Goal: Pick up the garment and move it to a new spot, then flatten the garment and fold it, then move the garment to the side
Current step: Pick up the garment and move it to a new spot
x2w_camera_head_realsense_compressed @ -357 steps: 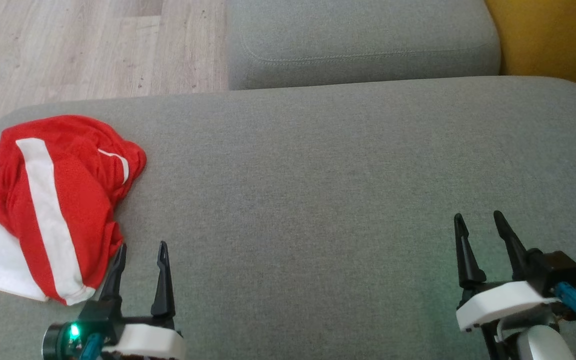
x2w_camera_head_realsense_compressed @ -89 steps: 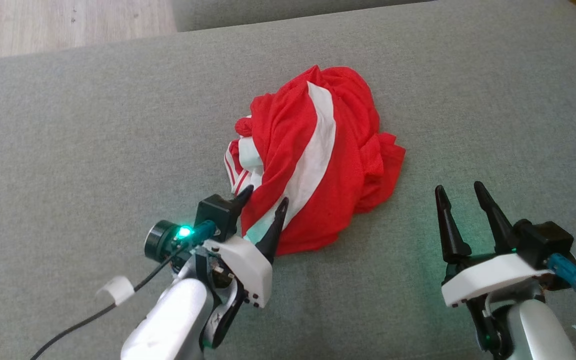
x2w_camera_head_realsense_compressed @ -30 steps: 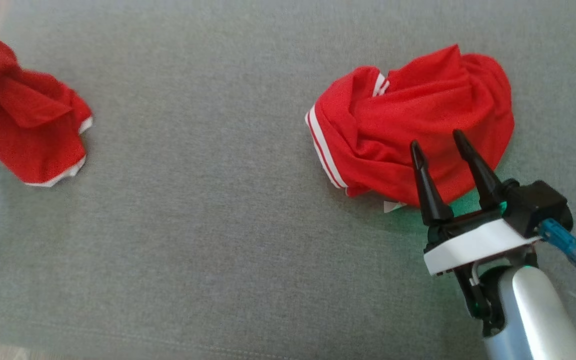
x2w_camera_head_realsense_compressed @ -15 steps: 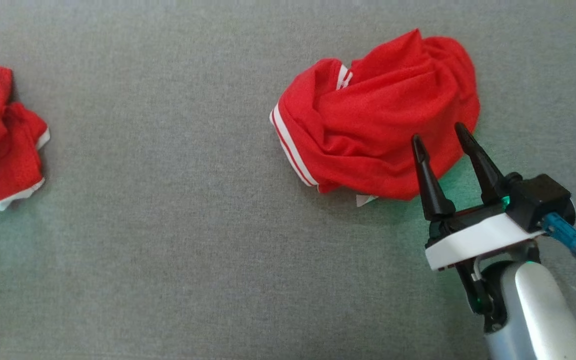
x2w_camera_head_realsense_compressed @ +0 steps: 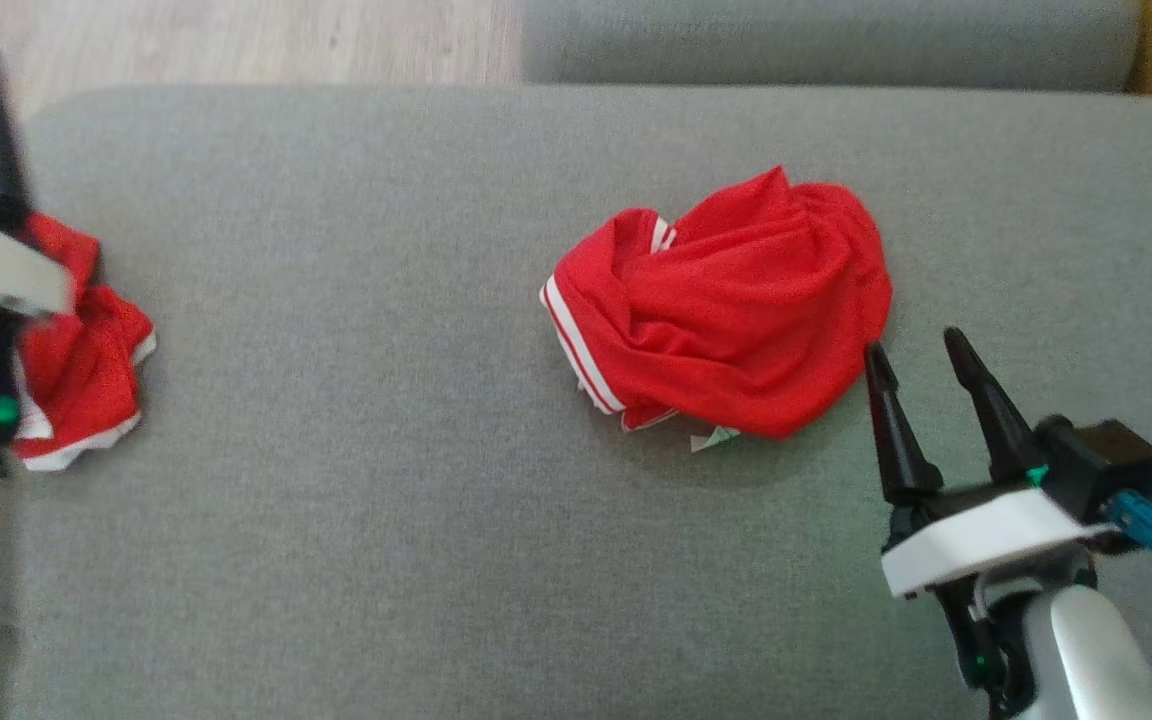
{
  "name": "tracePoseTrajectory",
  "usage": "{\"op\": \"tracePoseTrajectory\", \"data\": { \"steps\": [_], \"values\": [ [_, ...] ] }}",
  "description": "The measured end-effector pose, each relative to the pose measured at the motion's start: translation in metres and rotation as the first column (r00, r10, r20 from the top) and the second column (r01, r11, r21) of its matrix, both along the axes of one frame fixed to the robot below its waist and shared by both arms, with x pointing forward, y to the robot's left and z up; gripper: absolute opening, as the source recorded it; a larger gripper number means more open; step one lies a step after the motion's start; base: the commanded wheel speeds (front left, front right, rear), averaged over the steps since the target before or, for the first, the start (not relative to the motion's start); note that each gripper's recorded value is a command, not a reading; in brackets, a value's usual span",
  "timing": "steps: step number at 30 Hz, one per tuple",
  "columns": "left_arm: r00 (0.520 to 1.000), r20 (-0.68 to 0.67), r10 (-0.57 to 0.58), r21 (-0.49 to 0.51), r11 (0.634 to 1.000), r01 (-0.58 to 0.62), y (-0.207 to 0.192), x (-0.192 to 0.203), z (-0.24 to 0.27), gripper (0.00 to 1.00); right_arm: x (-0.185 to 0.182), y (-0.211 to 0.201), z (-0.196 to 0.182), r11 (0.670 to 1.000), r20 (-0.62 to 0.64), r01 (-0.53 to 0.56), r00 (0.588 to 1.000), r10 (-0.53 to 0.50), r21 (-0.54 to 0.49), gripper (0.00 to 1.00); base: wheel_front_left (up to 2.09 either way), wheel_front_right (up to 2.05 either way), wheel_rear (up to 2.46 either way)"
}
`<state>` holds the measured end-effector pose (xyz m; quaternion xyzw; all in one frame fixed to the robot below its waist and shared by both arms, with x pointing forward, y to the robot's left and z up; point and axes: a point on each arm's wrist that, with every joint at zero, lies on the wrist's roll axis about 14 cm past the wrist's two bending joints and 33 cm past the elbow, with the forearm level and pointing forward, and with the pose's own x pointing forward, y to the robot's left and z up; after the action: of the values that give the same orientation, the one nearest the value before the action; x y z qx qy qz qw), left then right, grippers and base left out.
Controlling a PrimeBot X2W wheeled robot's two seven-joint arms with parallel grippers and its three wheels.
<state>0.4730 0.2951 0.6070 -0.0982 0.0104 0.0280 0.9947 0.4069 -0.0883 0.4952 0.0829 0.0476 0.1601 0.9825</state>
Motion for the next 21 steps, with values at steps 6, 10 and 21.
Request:
{"op": "tracePoseTrajectory", "data": {
  "steps": [6, 10, 21],
  "values": [
    [0.987, 0.11, -0.12, -0.011, 0.993, 0.122, -0.068, -0.031, -0.01, 1.0, -0.016, -0.022, 0.01, 0.998, 0.019, 0.062, 0.998, -0.062, -0.011, 1.0, 0.0, 0.0, 0.0],
    [0.989, 0.056, -0.139, -0.01, 0.99, 0.14, -0.094, -0.057, -0.061, 1.0, -0.022, -0.039, 0.013, 0.994, 0.012, 0.106, 0.994, -0.106, -0.026, 1.0, 0.0, 0.0, 0.0],
    [0.995, 0.002, -0.102, -0.025, 0.994, 0.102, -0.114, -0.105, -0.116, 1.0, -0.04, -0.06, -0.002, 0.986, -0.063, 0.161, 0.984, -0.164, -0.051, 1.0, 0.0, 0.0, 0.0]
  ]
}}
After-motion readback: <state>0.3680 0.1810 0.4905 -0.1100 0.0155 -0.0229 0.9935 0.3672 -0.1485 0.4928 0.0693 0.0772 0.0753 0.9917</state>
